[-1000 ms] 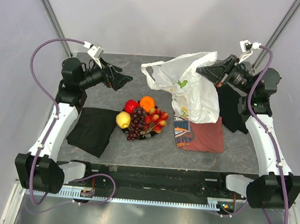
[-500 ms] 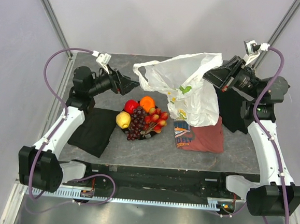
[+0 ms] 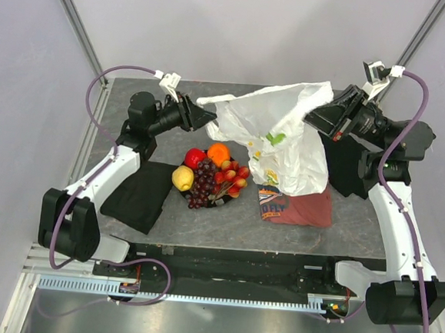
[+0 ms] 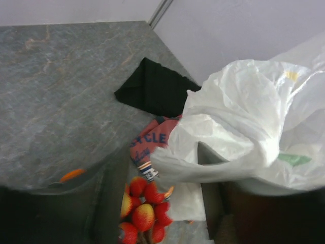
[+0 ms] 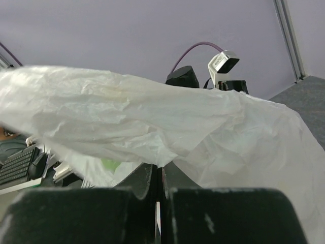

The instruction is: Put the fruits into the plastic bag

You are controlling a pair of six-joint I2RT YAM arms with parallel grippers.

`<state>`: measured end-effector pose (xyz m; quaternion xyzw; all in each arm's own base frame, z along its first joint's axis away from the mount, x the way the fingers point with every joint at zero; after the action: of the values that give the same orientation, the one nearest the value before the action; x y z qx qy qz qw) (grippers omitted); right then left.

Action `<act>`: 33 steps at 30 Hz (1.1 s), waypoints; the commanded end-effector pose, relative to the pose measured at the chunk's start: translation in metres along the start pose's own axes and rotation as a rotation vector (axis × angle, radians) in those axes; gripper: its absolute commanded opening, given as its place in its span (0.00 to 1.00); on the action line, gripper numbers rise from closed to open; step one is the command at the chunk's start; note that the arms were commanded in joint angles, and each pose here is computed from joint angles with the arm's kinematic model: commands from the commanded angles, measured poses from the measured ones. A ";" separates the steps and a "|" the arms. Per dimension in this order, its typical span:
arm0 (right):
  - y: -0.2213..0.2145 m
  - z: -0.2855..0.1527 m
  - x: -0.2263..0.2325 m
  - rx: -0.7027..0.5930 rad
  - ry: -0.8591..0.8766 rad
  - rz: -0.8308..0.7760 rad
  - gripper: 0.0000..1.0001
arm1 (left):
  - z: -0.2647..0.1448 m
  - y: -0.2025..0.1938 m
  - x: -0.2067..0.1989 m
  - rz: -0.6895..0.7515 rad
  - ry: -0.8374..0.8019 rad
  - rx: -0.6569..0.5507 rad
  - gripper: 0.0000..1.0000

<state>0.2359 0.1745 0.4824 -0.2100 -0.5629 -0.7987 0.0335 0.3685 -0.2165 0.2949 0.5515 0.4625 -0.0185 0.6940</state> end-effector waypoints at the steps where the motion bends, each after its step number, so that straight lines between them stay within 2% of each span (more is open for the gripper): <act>1: 0.003 -0.002 0.017 0.013 0.032 -0.064 0.00 | 0.012 0.024 -0.026 0.034 -0.073 -0.077 0.20; 2: 0.001 -0.003 0.013 0.020 0.018 -0.071 0.00 | 0.009 0.027 -0.031 0.043 -0.079 -0.088 0.10; 3: -0.001 -0.002 0.003 0.026 -0.005 -0.145 0.00 | 0.007 0.029 -0.033 0.047 -0.077 -0.100 0.02; 4: -0.013 -0.005 -0.015 0.063 -0.075 -0.084 0.00 | 0.005 0.032 -0.034 0.065 -0.066 -0.115 0.01; 5: -0.016 -0.006 -0.032 0.067 -0.143 -0.092 0.00 | -0.002 0.040 -0.044 0.094 -0.073 -0.139 0.02; 8: -0.027 -0.017 -0.079 0.115 -0.343 -0.182 0.00 | -0.012 0.050 -0.054 0.153 -0.054 -0.158 0.02; 12: -0.039 -0.016 -0.124 0.152 -0.485 -0.241 0.00 | -0.022 0.059 -0.064 0.225 -0.030 -0.155 0.02; 13: -0.049 -0.013 -0.139 0.182 -0.522 -0.228 0.00 | -0.023 0.055 -0.060 0.246 -0.008 -0.135 0.02; 14: -0.060 -0.001 -0.141 0.224 -0.513 -0.285 0.00 | -0.025 0.056 -0.059 0.264 0.004 -0.136 0.02; 15: -0.057 0.001 -0.154 0.225 -0.602 -0.325 0.00 | -0.027 0.056 -0.057 0.277 0.020 -0.135 0.01; 17: -0.078 0.018 -0.165 0.324 -0.632 -0.396 0.00 | -0.034 0.057 -0.050 0.342 0.068 -0.148 0.02; 18: -0.084 0.015 -0.187 0.354 -0.735 -0.417 0.00 | -0.037 0.061 -0.043 0.366 0.113 -0.171 0.02; 22: -0.089 0.027 -0.222 0.423 -0.849 -0.481 0.00 | -0.054 0.078 -0.036 0.492 0.215 -0.240 0.02; 25: -0.097 0.049 -0.238 0.466 -0.847 -0.551 0.00 | -0.063 0.083 -0.039 0.540 0.233 -0.263 0.02; 29: -0.131 0.059 -0.267 0.525 -0.858 -0.524 0.00 | -0.068 0.062 -0.024 0.509 0.278 -0.194 0.02; 33: -0.182 0.048 -0.304 0.587 -0.945 -0.412 0.00 | -0.069 0.014 0.017 0.343 0.376 -0.062 0.02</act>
<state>0.4523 0.2353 0.2562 -0.3671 -0.7520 -0.4557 -0.3034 0.3430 -0.1574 0.3588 0.5673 0.4124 0.2443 0.6696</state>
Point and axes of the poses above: each gripper's point midway between its finger pads, its own z axis out along the fingers, its own x axis along the line the jaws close on, y = z × x, the point moved 1 cm from there along -z, back along the fingers, and after that the axes turned 9 degrees about -z, right-handed, at the moved point
